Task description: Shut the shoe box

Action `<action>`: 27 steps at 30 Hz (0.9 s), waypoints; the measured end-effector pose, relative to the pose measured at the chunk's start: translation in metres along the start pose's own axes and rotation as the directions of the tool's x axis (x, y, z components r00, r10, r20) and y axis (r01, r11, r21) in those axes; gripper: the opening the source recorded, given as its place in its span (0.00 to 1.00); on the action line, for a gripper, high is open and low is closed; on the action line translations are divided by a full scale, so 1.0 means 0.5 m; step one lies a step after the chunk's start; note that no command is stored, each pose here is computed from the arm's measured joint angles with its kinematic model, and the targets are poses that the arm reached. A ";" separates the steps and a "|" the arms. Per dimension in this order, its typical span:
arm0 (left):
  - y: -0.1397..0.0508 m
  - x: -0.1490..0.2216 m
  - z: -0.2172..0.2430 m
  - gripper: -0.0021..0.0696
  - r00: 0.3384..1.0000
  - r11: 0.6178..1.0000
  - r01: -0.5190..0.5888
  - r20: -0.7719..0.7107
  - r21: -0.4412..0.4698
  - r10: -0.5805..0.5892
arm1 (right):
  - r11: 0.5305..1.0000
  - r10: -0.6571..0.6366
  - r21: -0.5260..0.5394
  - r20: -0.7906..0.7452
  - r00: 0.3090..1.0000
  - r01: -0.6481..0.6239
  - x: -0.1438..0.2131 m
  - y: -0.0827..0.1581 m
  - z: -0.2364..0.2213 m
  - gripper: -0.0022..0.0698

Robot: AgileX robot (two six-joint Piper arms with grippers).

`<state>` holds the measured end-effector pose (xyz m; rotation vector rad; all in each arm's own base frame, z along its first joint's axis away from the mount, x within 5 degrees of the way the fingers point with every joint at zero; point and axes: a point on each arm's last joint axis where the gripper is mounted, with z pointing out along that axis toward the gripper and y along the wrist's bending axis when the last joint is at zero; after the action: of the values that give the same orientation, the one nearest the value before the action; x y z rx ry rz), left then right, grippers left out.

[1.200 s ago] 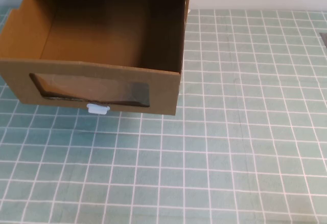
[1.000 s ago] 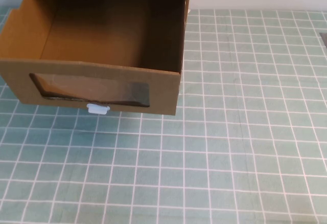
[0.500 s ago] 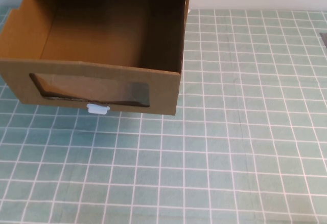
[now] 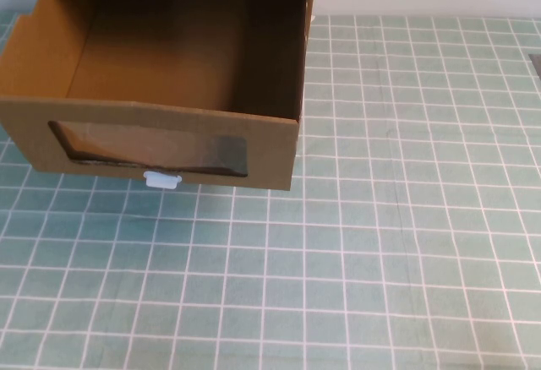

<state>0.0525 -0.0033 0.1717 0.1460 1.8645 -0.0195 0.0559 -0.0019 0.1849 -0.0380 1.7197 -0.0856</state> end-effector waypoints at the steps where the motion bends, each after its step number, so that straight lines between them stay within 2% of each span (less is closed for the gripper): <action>1: 0.000 0.000 0.000 0.02 1.000 1.000 0.000 0.000 0.000 0.000 | 1.000 0.000 0.000 -0.004 1.000 0.000 0.001 0.000 0.000 0.01; 10: 0.000 -0.002 0.000 0.02 1.000 1.000 0.000 0.014 0.001 0.000 | 1.000 0.000 -0.006 -0.059 0.998 0.000 0.011 0.001 0.000 0.01; 13: -0.001 -0.012 0.000 0.02 0.998 1.000 -0.002 0.070 0.004 0.002 | 1.000 0.000 0.000 0.003 1.000 0.000 -0.001 0.000 0.000 0.01; 17: -0.003 -0.043 -0.005 0.02 0.971 1.000 -0.004 0.239 0.013 0.000 | 1.000 -0.001 0.017 0.172 0.985 -0.001 -0.031 -0.003 -0.003 0.01; 19: -0.004 -0.061 -0.011 0.02 0.940 1.000 -0.006 0.341 0.019 -0.001 | 1.000 -0.004 0.027 0.274 0.962 -0.004 -0.050 -0.005 -0.007 0.01; 22: -0.006 -0.093 -0.026 0.02 0.857 1.000 -0.011 0.515 0.030 -0.006 | 0.999 -0.011 0.045 0.454 0.891 -0.011 -0.083 -0.008 -0.020 0.01; 27: -0.008 -0.135 -0.060 0.02 0.668 0.999 -0.024 0.744 0.042 -0.016 | 0.998 -0.024 0.064 0.653 0.757 -0.024 -0.119 -0.012 -0.044 0.01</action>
<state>0.0428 -0.0109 0.2445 0.1467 1.0261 -0.1075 0.0427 -0.0025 0.2472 -0.0137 1.0050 -0.1156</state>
